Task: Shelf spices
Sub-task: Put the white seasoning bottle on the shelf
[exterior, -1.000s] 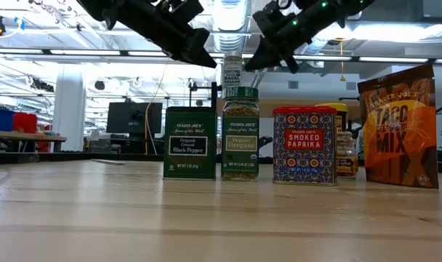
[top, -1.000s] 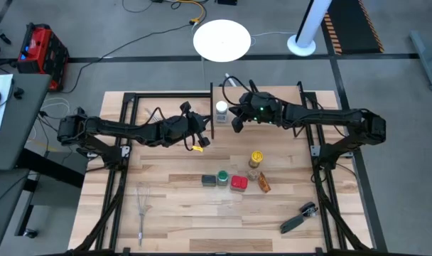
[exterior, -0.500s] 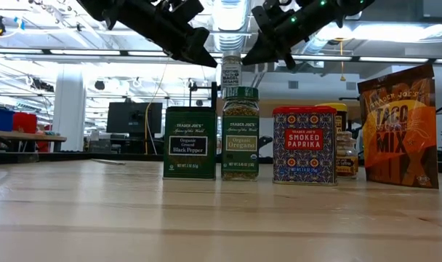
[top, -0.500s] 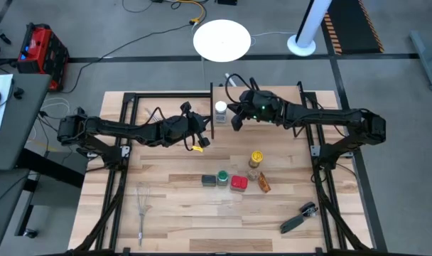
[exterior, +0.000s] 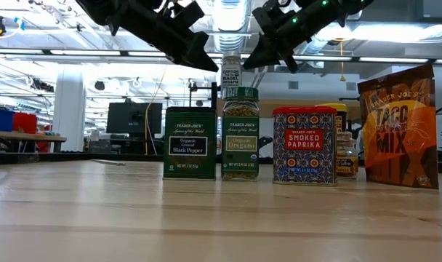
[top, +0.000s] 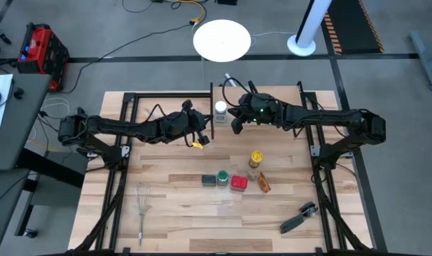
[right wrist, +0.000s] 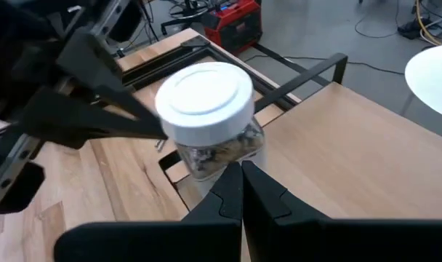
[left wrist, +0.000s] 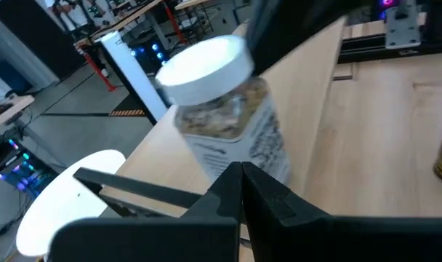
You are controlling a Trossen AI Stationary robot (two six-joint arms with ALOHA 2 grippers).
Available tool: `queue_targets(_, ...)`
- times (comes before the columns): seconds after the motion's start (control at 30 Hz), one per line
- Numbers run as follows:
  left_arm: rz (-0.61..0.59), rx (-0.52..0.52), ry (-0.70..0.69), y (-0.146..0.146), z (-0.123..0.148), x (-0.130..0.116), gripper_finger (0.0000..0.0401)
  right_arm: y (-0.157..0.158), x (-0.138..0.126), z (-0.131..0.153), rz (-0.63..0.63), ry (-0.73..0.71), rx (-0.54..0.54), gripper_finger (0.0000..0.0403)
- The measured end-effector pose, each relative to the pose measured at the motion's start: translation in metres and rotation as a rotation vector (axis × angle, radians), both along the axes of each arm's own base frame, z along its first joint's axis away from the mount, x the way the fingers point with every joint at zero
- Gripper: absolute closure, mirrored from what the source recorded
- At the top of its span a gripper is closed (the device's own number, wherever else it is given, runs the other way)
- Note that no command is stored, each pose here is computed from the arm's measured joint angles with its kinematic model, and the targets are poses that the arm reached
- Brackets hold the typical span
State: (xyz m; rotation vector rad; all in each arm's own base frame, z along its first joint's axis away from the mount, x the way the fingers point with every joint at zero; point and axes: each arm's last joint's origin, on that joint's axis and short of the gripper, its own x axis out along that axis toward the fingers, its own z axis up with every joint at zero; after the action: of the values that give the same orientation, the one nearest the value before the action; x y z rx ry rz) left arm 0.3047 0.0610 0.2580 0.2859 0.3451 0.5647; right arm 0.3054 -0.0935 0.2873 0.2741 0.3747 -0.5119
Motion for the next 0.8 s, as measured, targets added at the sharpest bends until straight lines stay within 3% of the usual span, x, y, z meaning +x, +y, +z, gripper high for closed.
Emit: queue_targets(0.8,-0.027,-0.035,-0.032,0.0037,0.0010,0.0002,0.0401,-0.0095,-0.0016,0.0032,-0.017,-0.021,-0.036,0.0400)
